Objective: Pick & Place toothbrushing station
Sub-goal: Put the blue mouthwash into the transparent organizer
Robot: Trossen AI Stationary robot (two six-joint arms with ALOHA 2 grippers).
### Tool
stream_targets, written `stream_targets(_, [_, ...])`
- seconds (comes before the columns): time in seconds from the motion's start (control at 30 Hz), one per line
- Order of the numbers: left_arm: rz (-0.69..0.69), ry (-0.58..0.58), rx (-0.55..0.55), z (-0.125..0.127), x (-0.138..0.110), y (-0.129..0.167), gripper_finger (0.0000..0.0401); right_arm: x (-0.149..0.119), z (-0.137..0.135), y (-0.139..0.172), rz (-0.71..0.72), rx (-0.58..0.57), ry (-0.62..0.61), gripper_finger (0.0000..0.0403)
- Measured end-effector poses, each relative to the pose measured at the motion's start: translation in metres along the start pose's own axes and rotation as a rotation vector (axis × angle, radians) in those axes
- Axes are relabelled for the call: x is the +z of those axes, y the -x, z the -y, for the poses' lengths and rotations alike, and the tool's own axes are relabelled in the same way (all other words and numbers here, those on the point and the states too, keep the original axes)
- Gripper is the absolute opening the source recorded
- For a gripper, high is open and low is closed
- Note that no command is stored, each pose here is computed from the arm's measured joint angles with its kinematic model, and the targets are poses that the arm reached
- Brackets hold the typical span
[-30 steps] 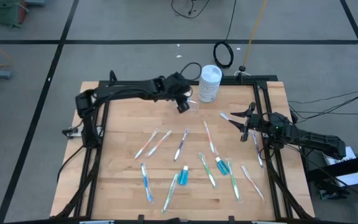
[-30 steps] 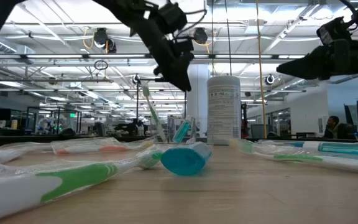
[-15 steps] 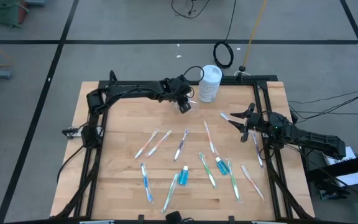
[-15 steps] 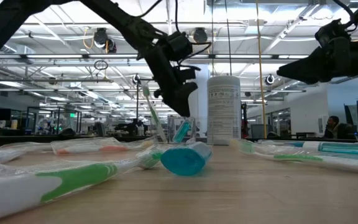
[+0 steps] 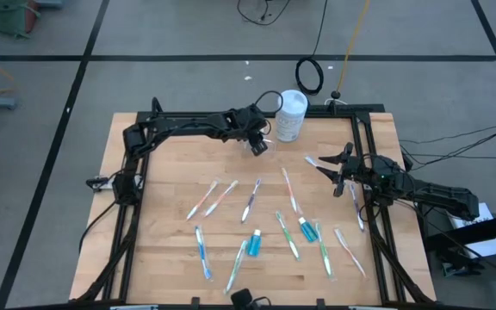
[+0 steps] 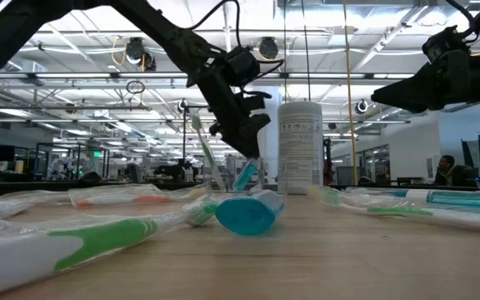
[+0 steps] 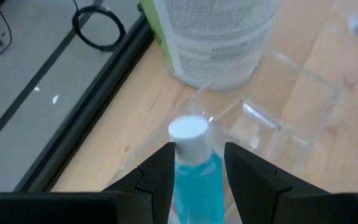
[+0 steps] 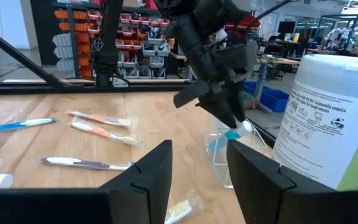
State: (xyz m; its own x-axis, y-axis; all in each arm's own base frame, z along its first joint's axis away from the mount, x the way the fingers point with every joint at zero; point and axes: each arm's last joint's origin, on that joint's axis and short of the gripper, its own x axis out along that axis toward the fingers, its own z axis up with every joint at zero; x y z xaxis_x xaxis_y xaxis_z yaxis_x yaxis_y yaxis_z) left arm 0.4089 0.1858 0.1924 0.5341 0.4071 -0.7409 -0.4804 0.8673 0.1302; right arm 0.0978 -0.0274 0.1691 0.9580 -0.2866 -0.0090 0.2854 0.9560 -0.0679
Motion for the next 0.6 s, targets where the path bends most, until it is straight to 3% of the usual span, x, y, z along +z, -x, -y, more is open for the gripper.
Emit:
stream_targets(0.4, [-0.013,0.008,-0.004,-0.0029,-0.0036,-0.0073,0.0142,-0.0003,0.0000,0.0000,-0.003,0.000,0.004,0.0144])
stream_targets(0.6, [-0.011,0.014,-0.005,-0.0031,-0.0044,-0.0105,0.0090,-0.0003,0.0000,0.0000,-0.003,0.000,0.004,0.0144])
